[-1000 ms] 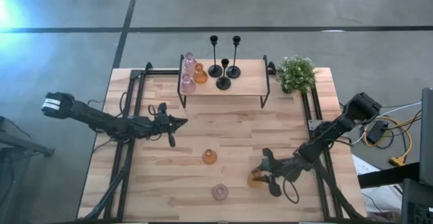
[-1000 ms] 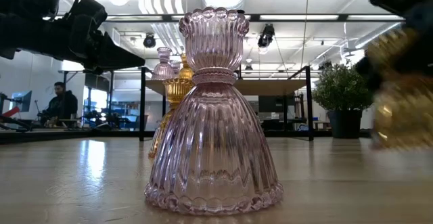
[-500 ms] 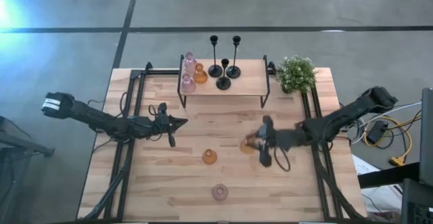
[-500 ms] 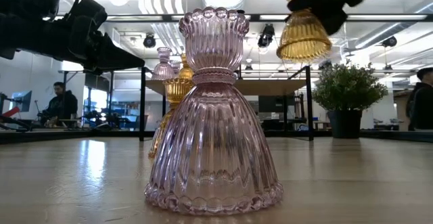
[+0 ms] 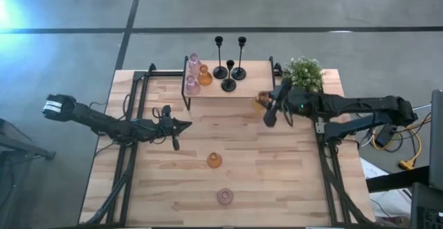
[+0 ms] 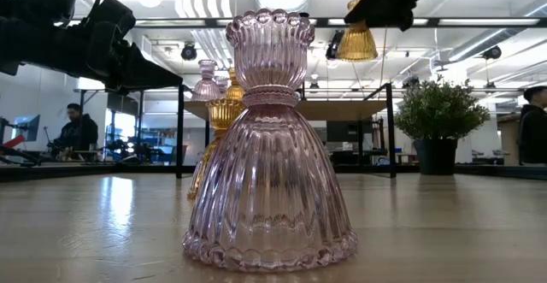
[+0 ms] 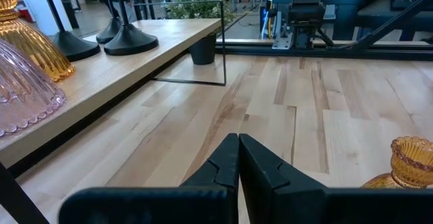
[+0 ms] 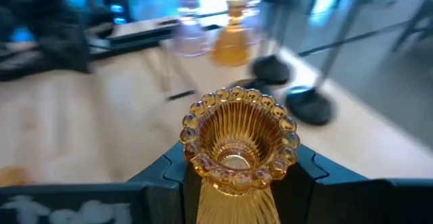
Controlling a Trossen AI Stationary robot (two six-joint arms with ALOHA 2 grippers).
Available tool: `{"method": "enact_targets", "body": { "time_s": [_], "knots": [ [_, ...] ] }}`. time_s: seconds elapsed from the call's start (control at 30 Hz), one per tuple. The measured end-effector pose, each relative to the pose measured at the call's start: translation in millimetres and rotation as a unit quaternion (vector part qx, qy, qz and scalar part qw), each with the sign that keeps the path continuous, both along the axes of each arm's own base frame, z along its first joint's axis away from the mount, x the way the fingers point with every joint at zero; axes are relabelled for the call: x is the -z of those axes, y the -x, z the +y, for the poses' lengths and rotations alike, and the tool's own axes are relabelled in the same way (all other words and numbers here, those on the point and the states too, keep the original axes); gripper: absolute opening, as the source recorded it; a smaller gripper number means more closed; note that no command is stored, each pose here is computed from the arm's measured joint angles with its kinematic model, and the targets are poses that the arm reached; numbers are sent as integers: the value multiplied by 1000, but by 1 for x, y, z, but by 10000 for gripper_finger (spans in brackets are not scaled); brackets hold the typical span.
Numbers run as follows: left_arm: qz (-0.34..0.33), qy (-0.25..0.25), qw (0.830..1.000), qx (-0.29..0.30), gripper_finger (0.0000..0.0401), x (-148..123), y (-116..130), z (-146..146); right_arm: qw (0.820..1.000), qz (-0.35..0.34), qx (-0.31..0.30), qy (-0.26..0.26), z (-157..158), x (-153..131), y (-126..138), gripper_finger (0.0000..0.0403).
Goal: Pick & Place candle stick holders
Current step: Put the bottom orange glass candle holder on the shelf
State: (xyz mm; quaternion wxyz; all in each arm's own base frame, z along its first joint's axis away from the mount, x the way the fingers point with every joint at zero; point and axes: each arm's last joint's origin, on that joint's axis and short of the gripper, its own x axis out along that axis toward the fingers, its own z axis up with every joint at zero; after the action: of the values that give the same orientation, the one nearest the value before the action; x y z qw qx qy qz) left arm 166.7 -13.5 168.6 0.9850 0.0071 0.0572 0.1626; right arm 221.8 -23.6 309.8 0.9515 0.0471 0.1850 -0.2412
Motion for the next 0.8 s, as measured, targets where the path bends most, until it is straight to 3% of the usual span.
{"method": "enact_targets", "body": {
  "time_s": [0.23, 0.37, 0.8],
  "knots": [
    [0, 0, 1000, 0, 14, 0, 0, 0, 996, -11, 66, 64, -41, -13, 5, 124],
    [0, 0, 1000, 0, 14, 0, 0, 0, 995, -49, 71, 59, -63, -14, 7, 124],
    [0, 0, 1000, 0, 14, 0, 0, 0, 992, -26, 120, 41, -117, 11, 0, 124]
  ]
}}
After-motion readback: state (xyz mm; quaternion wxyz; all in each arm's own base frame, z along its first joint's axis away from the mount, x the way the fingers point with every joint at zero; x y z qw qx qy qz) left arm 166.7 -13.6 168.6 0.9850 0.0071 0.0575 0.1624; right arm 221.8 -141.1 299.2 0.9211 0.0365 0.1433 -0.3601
